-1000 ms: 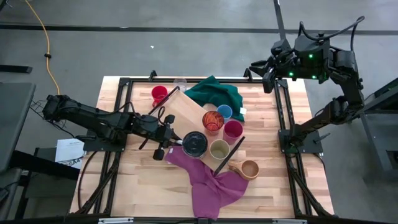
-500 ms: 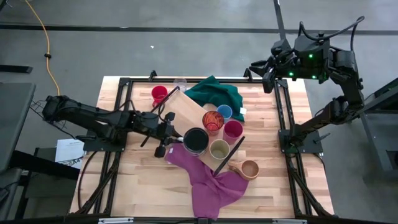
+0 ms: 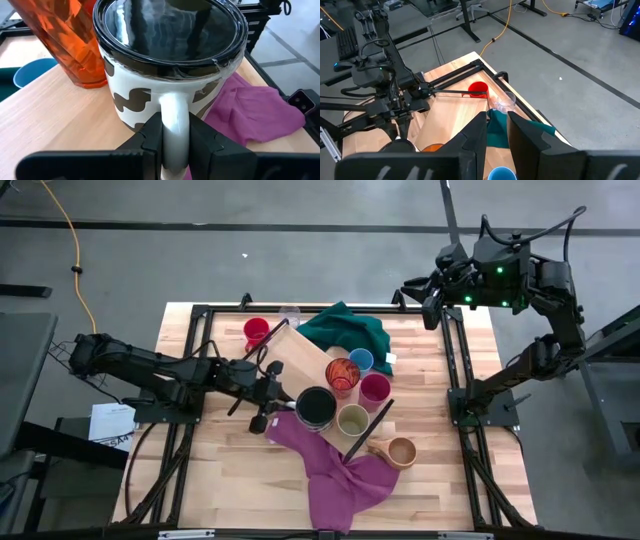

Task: Stack small to large cups/mugs on shelf
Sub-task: Put the white mug on the shelf

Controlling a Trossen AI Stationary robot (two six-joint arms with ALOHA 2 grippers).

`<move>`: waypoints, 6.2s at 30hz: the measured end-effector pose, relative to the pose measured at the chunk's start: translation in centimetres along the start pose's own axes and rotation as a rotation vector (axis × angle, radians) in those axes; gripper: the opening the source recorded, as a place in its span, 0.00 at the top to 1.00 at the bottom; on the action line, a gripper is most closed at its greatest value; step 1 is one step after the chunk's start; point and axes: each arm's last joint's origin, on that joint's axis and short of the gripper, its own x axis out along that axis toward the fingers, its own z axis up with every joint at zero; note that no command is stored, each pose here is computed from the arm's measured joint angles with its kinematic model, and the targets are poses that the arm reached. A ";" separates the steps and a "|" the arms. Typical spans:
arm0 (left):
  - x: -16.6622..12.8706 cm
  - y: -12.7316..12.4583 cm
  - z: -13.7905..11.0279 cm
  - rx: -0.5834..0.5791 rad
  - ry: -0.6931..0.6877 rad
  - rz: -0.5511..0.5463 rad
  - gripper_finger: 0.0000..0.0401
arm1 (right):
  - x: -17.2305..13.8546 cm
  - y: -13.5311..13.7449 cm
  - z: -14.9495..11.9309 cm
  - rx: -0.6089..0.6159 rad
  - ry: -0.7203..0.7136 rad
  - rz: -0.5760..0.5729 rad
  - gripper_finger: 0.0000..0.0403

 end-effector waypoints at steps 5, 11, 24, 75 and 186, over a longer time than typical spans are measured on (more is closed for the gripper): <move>0.1 0.0 0.0 0.000 0.001 -0.001 0.88 | 0.0 0.0 0.0 0.000 0.000 0.000 0.83; 0.1 0.0 0.0 -0.003 -0.002 -0.004 0.88 | 0.0 0.0 0.0 0.001 0.000 0.000 0.83; 0.1 0.1 0.2 -0.028 -0.021 0.015 0.88 | 0.0 0.0 0.0 0.004 0.000 0.000 0.83; 1.0 0.1 0.0 -0.028 -0.018 0.007 0.88 | 0.0 0.0 0.0 -0.008 0.000 -0.001 0.83; 0.0 0.5 1.3 0.081 0.134 0.155 0.85 | 0.0 0.0 0.0 -0.011 0.001 0.000 0.83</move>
